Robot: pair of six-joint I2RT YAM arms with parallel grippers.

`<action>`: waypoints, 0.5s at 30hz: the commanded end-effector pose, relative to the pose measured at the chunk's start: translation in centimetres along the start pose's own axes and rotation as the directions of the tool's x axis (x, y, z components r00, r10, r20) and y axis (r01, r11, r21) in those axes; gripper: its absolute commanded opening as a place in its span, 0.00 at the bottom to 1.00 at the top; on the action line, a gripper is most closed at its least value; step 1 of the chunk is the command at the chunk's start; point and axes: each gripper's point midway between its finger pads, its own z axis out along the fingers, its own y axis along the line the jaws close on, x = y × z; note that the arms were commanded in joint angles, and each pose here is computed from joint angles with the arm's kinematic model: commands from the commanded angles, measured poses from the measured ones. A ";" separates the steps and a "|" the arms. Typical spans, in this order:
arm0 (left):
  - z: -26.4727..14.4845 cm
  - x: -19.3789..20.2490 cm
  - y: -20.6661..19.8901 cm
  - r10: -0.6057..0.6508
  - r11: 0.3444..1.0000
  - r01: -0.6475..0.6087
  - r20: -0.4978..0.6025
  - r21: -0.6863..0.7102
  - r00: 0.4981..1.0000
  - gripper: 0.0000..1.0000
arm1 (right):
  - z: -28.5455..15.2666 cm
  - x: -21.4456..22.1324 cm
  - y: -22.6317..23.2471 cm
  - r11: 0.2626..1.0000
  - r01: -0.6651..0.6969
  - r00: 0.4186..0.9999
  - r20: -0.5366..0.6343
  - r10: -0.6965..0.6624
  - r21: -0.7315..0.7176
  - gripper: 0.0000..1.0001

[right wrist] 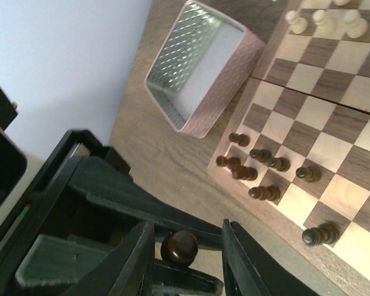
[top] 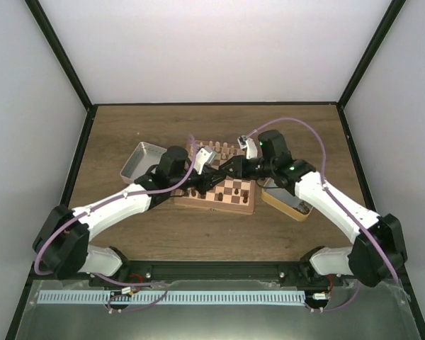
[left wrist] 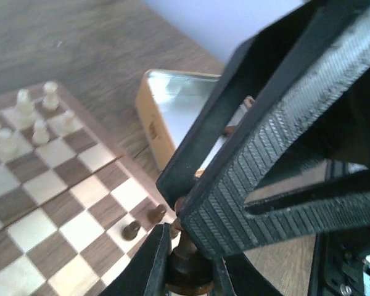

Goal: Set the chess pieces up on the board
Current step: Place the chess piece on the chessboard.

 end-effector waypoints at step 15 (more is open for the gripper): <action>-3.3 -1.4 -7.5 0.482 0.811 -0.506 0.154 0.294 0.862 0.04 | -5.7 2.9 5.9 0.937 0.281 0.952 -0.068 -0.300 -0.207 0.28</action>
